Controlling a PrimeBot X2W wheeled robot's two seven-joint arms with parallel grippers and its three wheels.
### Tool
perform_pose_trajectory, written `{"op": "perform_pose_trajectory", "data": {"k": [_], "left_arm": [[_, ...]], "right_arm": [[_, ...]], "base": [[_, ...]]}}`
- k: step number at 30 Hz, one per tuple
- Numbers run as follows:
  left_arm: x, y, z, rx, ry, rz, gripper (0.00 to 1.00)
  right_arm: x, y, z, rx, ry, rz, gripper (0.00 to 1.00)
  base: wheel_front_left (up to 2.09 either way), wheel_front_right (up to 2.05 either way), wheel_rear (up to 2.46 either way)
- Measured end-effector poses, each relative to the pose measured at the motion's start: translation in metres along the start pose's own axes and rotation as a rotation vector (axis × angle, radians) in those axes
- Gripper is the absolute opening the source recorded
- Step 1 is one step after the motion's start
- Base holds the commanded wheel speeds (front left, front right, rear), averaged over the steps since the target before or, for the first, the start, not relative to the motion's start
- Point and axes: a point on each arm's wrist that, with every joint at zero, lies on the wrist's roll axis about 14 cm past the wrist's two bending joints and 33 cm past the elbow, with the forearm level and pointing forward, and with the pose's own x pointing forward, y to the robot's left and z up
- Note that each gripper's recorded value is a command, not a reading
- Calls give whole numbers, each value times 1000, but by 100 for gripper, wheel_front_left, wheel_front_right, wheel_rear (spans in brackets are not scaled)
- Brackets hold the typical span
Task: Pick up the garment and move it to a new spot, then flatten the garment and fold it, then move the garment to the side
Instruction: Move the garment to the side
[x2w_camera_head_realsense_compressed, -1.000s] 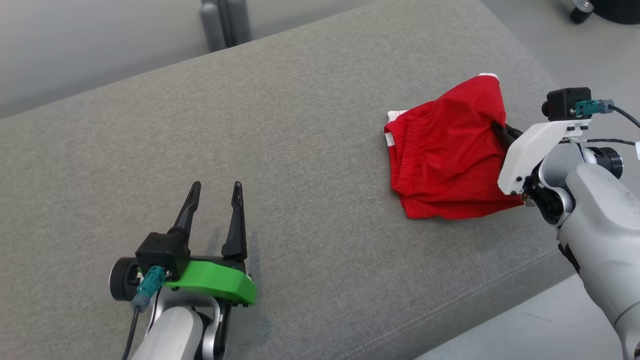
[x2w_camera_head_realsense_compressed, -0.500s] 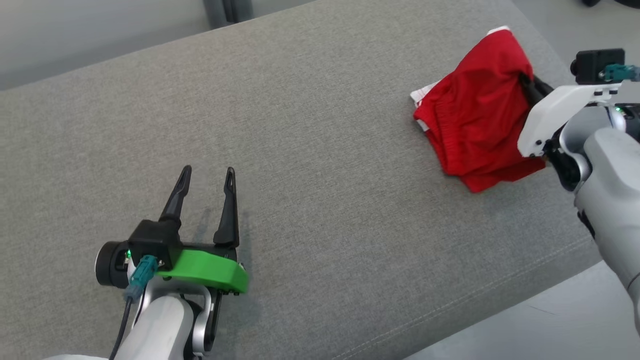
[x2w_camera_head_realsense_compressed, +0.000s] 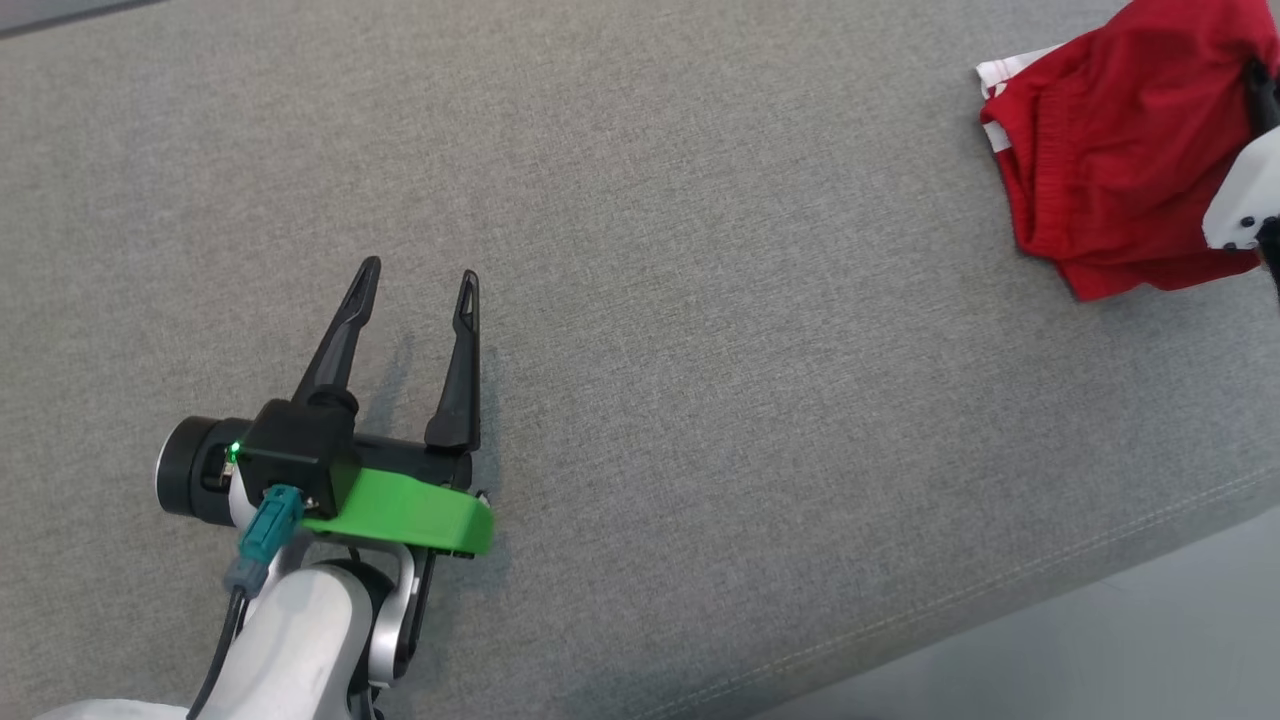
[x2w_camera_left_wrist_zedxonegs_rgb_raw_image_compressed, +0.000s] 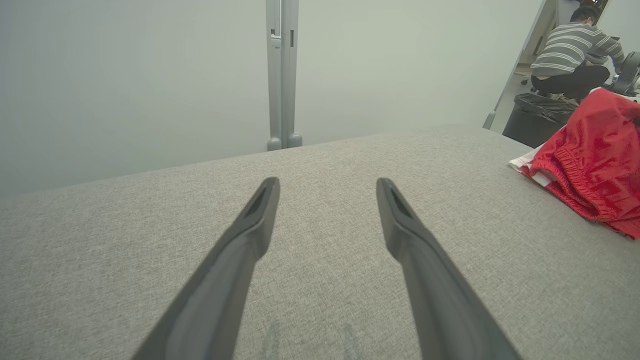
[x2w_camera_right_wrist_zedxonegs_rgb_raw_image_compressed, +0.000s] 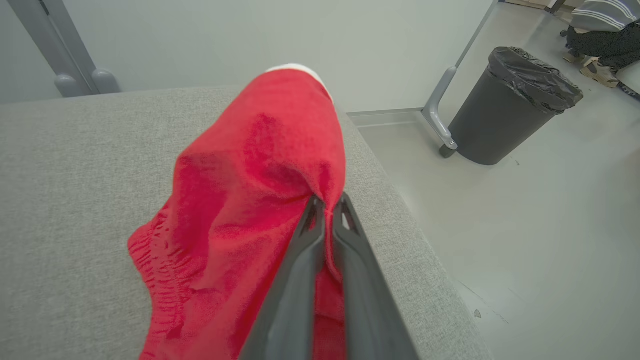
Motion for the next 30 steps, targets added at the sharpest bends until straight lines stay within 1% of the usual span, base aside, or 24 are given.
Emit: {"op": "perform_pose_trajectory", "data": {"k": [4,10,11,12,13,22,25,27,30], "left_arm": [[2,7,-6,14,18,4,100],[5,11,-17,13,46,5,100],[5,11,-18,13,47,3,100],[5,12,-19,13,54,3,100],[5,12,-21,13,58,2,100],[5,15,-22,18,64,8,100],[5,15,-21,19,63,10,100],[4,15,-20,20,59,11,100],[3,15,-17,25,51,17,100]], "right_arm": [[10,-6,-17,-32,38,-23,0],[19,-16,-36,-46,74,-59,0],[20,-19,-38,-49,78,-67,33],[20,-21,-40,-52,80,-74,86],[21,-22,-42,-54,82,-78,100],[21,-30,-44,-91,88,-97,100],[20,-24,-45,-93,84,-84,100],[21,-20,-37,-75,53,-77,100],[18,-13,-29,-78,17,-55,100]], "base": [[0,0,0],[0,0,0],[0,0,0],[0,0,0],[0,0,0],[0,0,0],[0,0,0],[0,0,0],[0,0,0]]}}
